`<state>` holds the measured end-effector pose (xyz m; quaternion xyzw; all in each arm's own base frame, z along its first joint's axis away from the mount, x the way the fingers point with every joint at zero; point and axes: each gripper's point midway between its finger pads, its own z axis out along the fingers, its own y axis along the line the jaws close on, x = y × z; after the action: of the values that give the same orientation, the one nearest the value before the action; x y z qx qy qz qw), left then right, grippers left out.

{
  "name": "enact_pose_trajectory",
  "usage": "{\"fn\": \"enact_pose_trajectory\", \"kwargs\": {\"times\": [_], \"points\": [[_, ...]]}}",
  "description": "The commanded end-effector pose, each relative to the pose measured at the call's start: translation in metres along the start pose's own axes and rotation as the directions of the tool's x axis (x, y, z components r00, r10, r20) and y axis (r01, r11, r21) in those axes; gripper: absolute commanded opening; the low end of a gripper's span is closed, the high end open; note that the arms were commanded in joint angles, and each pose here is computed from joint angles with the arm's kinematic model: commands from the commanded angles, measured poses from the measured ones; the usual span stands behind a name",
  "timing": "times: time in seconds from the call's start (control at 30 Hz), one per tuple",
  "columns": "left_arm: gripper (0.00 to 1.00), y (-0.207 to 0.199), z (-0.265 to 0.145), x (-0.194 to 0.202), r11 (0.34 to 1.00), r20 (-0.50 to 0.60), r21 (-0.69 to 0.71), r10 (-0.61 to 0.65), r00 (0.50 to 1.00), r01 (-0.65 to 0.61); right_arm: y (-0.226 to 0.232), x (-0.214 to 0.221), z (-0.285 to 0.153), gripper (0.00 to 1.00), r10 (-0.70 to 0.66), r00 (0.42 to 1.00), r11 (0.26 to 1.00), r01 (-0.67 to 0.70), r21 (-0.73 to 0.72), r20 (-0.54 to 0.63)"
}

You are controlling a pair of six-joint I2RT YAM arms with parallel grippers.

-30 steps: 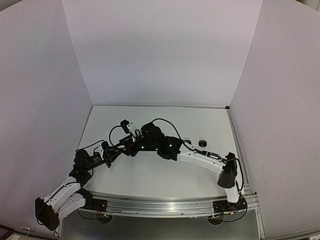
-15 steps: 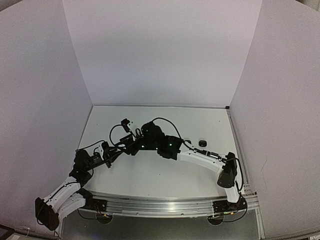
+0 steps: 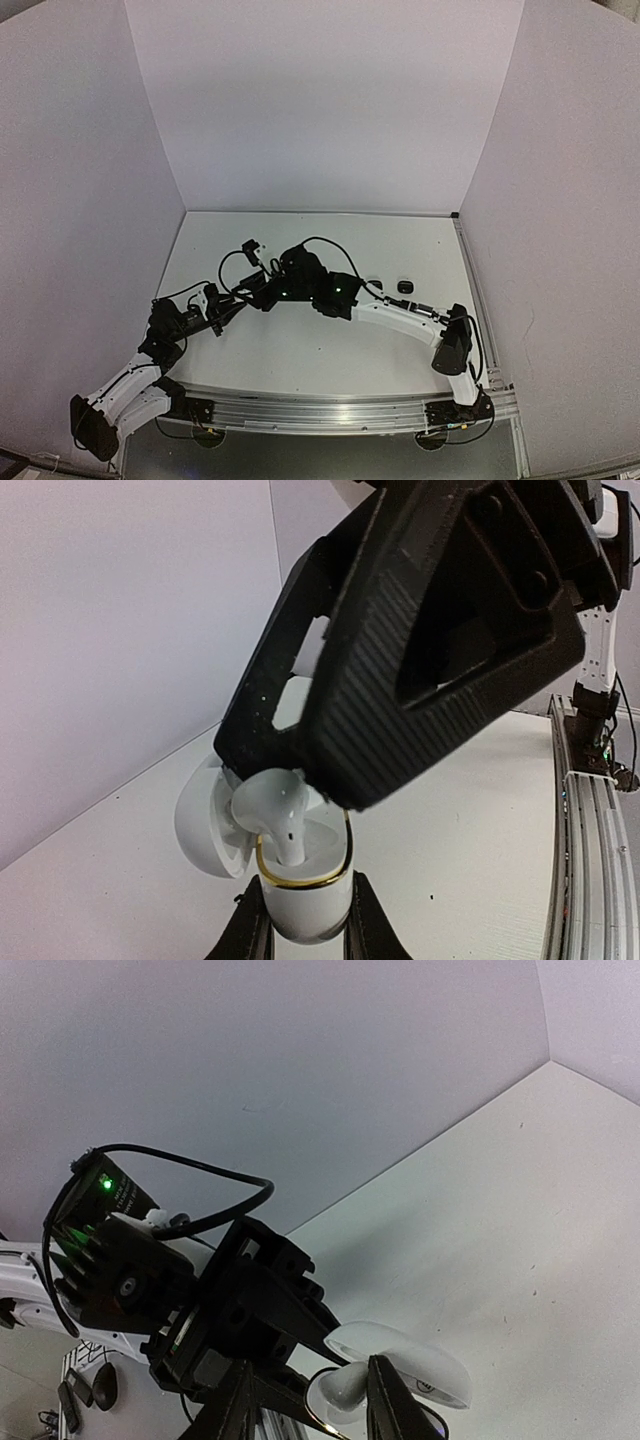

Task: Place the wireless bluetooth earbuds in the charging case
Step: Adjust the left earbud in the left side groove of the charging case.

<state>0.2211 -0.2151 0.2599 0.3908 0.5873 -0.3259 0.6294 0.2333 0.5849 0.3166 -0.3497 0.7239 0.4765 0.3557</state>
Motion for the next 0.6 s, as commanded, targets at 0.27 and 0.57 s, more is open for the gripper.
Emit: {"fn": "enact_pose_trajectory", "kwargs": {"times": [0.27, 0.57], "points": [[0.0, 0.0035, 0.0002, -0.0296, 0.999, 0.065, -0.013, 0.046, 0.997, -0.045, -0.0068, 0.0021, -0.0069, 0.16, 0.024, 1.0, 0.998, -0.024, 0.05, 0.004], [0.0, 0.008, 0.0001, -0.0291, 0.998, 0.062, -0.04, 0.053, 0.997, -0.051, -0.0067, 0.0002, -0.0088, 0.04, 0.06, 0.998, 0.993, -0.063, 0.1, 0.032]]}}
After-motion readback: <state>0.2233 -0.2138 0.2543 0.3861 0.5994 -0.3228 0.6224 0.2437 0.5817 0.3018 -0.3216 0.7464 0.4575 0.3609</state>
